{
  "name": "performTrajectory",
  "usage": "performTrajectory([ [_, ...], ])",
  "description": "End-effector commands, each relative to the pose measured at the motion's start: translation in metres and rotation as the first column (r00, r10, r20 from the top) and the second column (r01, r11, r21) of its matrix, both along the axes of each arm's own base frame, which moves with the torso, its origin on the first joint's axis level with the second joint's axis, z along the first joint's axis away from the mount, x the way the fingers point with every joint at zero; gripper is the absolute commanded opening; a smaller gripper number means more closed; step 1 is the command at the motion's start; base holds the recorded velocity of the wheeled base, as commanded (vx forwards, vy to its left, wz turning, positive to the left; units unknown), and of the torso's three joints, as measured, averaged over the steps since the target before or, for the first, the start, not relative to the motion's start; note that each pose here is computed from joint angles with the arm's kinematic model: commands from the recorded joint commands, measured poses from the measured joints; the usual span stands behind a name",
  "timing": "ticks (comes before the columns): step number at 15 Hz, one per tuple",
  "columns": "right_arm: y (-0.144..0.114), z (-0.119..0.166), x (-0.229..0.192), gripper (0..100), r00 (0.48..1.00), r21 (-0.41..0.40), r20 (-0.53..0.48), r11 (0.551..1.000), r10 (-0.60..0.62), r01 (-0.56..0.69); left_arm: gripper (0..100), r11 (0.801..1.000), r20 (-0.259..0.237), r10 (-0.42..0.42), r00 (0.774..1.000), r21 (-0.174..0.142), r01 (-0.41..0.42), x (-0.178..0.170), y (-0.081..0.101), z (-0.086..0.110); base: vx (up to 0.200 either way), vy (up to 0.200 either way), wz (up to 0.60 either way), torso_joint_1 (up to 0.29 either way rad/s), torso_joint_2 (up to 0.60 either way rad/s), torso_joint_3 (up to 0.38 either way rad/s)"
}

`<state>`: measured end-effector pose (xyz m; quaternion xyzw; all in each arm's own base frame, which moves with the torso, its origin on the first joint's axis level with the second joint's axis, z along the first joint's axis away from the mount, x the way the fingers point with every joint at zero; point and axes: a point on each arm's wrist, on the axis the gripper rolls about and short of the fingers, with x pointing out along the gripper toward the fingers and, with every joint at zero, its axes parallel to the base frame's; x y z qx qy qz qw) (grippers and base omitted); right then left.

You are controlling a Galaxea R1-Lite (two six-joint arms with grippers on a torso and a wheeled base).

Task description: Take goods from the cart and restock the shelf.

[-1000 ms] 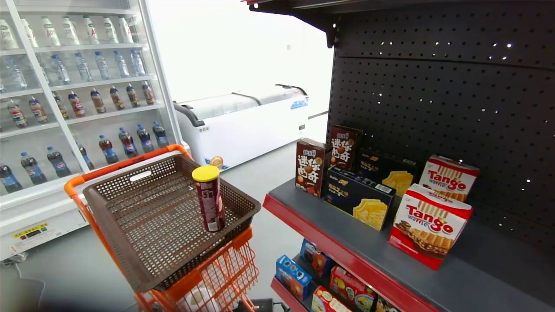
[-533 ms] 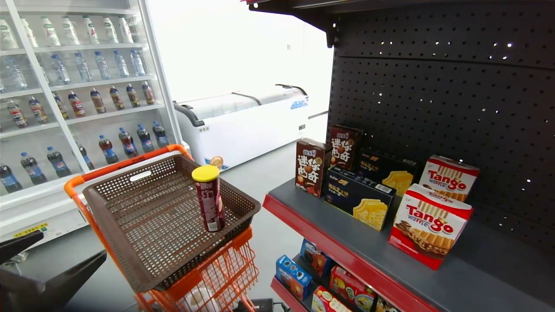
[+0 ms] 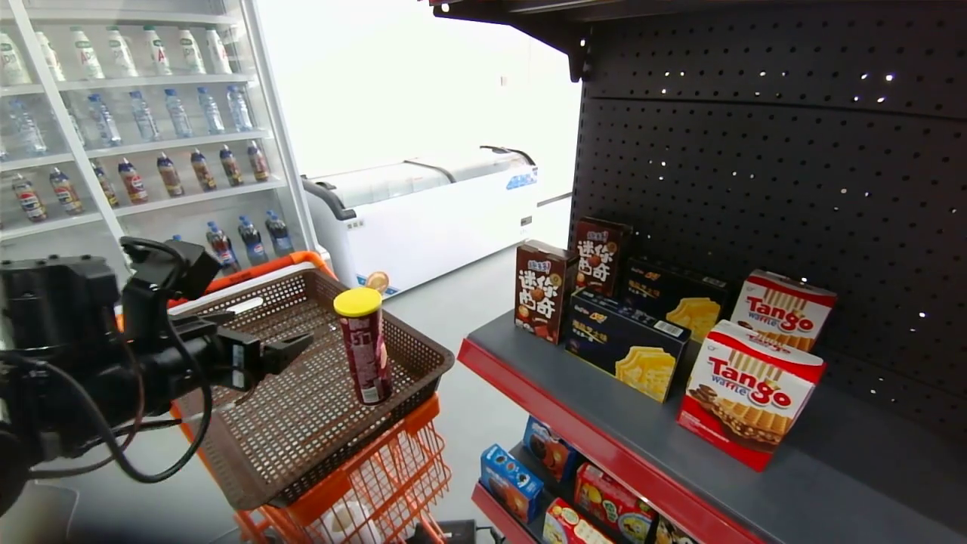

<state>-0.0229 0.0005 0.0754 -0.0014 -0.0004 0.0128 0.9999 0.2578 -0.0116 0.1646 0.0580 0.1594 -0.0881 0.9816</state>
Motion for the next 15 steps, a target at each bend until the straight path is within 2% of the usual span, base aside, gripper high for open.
performTrajectory([
  [1, 0.000, 0.000, 0.000, 100, 1.000, 0.000, -0.001, 1.000, 0.001, -0.001, 100, 0.999, -0.091, -0.035, 0.995, 0.005, 0.036, 0.043, -0.012, -0.031, 0.000, 0.000, 0.00, 0.000, 0.00, 0.000],
  [4, 0.000, 0.000, 0.000, 100, 1.000, 0.000, -0.001, 1.000, 0.001, -0.001, 100, 0.998, -0.126, -0.026, 0.992, 0.049, 0.032, 0.070, -0.021, -0.054, 0.000, 0.000, 0.00, 0.000, 0.00, 0.000],
  [6, 0.000, 0.000, 0.000, 100, 1.000, 0.000, -0.001, 1.000, 0.001, -0.001, 100, 0.998, -0.138, -0.030, 0.990, 0.051, 0.038, 0.080, -0.024, -0.066, 0.000, 0.000, 0.00, 0.000, 0.00, 0.000],
  [8, 0.000, 0.000, 0.000, 100, 1.000, 0.000, -0.001, 1.000, 0.001, -0.001, 100, 0.998, -0.120, -0.031, 0.992, 0.048, 0.037, 0.094, -0.026, -0.078, 0.000, 0.000, 0.00, 0.000, 0.00, 0.000],
  [9, 0.000, 0.000, 0.000, 100, 1.000, -0.002, -0.001, 1.000, 0.001, -0.001, 100, 0.998, -0.126, -0.032, 0.992, 0.050, 0.038, 0.099, -0.026, -0.087, 0.000, 0.000, 0.00, 0.000, 0.00, 0.000],
  [11, 0.000, 0.000, 0.000, 100, 1.000, 0.000, -0.001, 1.000, 0.001, -0.001, 100, 0.998, -0.124, -0.030, 0.992, 0.051, 0.037, 0.104, -0.027, -0.091, 0.000, 0.000, 0.00, 0.000, 0.00, 0.000],
  [12, 0.000, 0.000, 0.000, 100, 1.000, 0.000, -0.001, 1.000, 0.001, -0.001, 100, 0.998, -0.134, -0.013, 0.991, 0.063, 0.022, 0.113, -0.030, -0.104, 0.000, 0.000, 0.00, 0.000, 0.00, 0.000],
  [14, 0.000, 0.000, 0.000, 100, 1.000, 0.000, -0.001, 1.000, 0.001, -0.001, 100, 0.996, -0.136, 0.030, 0.990, 0.085, -0.019, 0.123, -0.031, -0.116, 0.000, 0.000, 0.00, 0.000, 0.00, 0.000],
  [15, 0.000, 0.000, 0.000, 100, 1.000, 0.000, -0.001, 1.000, 0.001, -0.001, 100, 0.996, -0.127, 0.031, 0.991, 0.085, -0.021, 0.127, -0.031, -0.121, 0.000, 0.000, 0.00, 0.000, 0.00, 0.000],
])
